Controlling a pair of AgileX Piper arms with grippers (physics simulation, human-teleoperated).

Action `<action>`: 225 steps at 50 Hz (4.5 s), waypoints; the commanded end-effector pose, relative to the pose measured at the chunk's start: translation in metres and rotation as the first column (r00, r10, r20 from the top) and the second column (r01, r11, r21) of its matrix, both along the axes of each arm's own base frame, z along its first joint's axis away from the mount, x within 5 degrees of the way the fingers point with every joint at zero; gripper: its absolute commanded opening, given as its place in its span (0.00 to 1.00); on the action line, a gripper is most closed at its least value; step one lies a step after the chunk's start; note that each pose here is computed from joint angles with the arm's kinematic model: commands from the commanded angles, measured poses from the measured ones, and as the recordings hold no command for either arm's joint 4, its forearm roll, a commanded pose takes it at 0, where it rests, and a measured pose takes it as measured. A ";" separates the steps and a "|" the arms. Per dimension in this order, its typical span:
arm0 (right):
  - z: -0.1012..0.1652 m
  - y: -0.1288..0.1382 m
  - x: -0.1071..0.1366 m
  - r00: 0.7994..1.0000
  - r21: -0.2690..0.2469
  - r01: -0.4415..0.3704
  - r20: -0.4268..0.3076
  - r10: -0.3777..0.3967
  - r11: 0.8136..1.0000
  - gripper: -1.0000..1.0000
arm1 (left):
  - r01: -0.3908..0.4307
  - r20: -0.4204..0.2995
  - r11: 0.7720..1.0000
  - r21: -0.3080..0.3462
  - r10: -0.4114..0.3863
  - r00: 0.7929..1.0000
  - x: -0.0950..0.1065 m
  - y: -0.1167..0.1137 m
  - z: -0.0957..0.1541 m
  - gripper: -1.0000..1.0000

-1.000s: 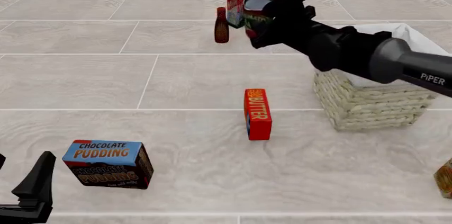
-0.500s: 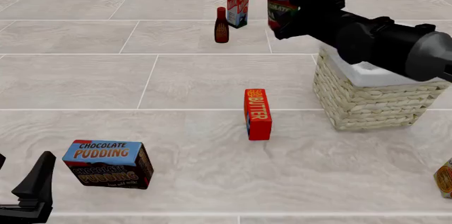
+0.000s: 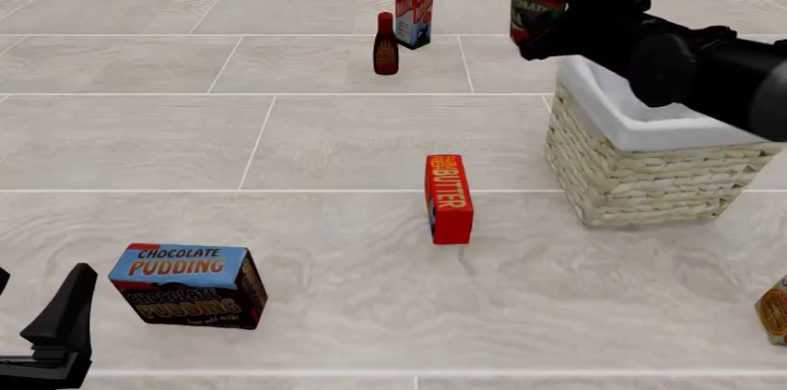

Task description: Pick the tomato sauce and place it in the basket.

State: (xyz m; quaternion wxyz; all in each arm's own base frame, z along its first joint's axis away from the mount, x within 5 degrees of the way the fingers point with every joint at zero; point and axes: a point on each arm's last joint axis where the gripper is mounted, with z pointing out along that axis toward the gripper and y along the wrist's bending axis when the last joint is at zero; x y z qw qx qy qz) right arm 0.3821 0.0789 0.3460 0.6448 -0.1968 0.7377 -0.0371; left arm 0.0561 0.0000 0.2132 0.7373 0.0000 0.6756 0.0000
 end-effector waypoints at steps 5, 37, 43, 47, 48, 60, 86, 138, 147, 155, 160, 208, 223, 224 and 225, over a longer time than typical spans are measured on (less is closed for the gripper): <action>0.002 -0.028 0.001 0.997 0.018 0.073 0.011 -0.073 0.997 0.00 | 0.000 0.000 1.000 0.000 0.000 1.000 0.000 0.000 0.000 1.00; 0.003 -0.071 0.003 0.983 0.011 0.183 0.015 -0.183 0.983 0.00 | 0.000 0.000 1.000 0.000 0.000 1.000 0.000 0.000 0.000 1.00; 0.003 -0.077 0.003 0.980 0.012 0.197 0.017 -0.198 0.980 0.00 | 0.000 0.000 1.000 0.000 0.000 1.000 0.000 0.000 0.000 1.00; 0.004 -0.081 0.001 0.978 0.012 0.209 0.015 -0.209 0.978 0.00 | 0.000 0.000 1.000 0.000 0.000 1.000 0.000 0.000 0.000 1.00; 0.004 -0.082 0.001 0.977 0.012 0.212 0.015 -0.212 0.977 0.00 | 0.000 0.000 1.000 0.000 0.000 1.000 0.000 0.000 0.000 1.00; 0.005 -0.093 -0.005 0.971 0.015 0.240 0.007 -0.240 0.971 0.00 | 0.000 0.000 1.000 0.000 0.000 1.000 0.000 0.000 0.000 1.00; 0.006 -0.110 -0.018 0.958 0.013 0.288 -0.010 -0.288 0.957 0.00 | 0.000 0.000 1.000 0.000 0.000 1.000 0.000 0.000 0.000 1.00; -0.032 -0.133 -0.008 0.936 0.027 0.348 -0.065 -0.345 0.937 0.00 | 0.000 0.000 1.000 0.000 0.000 1.000 0.000 0.000 0.000 1.00; -0.037 -0.134 -0.003 0.935 0.027 0.349 -0.073 -0.346 0.937 0.00 | 0.000 0.000 1.000 0.000 0.000 1.000 0.000 0.000 0.000 1.00; -0.038 -0.133 0.001 0.936 0.026 0.347 -0.078 -0.344 0.938 0.00 | 0.000 0.000 1.000 0.000 0.000 1.000 0.000 0.000 0.000 1.00; -0.038 -0.134 0.003 0.935 0.024 0.348 -0.078 -0.345 0.937 0.00 | 0.000 0.000 1.000 0.000 0.000 1.000 0.000 0.000 0.000 1.00; -0.070 -0.145 0.022 0.923 0.019 0.368 -0.132 -0.362 0.930 0.00 | 0.000 0.000 1.000 0.000 0.000 1.000 0.000 0.000 0.000 1.00; -0.078 -0.148 0.026 0.919 0.017 0.374 -0.145 -0.367 0.927 0.00 | 0.000 0.000 1.000 0.000 0.000 1.000 0.000 0.000 0.000 1.00; -0.079 -0.148 0.026 0.918 0.016 0.375 -0.146 -0.369 0.927 0.00 | 0.000 0.000 1.000 0.000 0.000 1.000 0.000 0.000 0.000 1.00; -0.079 -0.148 0.026 0.918 0.017 0.374 -0.147 -0.368 0.927 0.00 | 0.000 0.000 1.000 0.000 0.000 1.000 0.000 0.000 0.000 1.00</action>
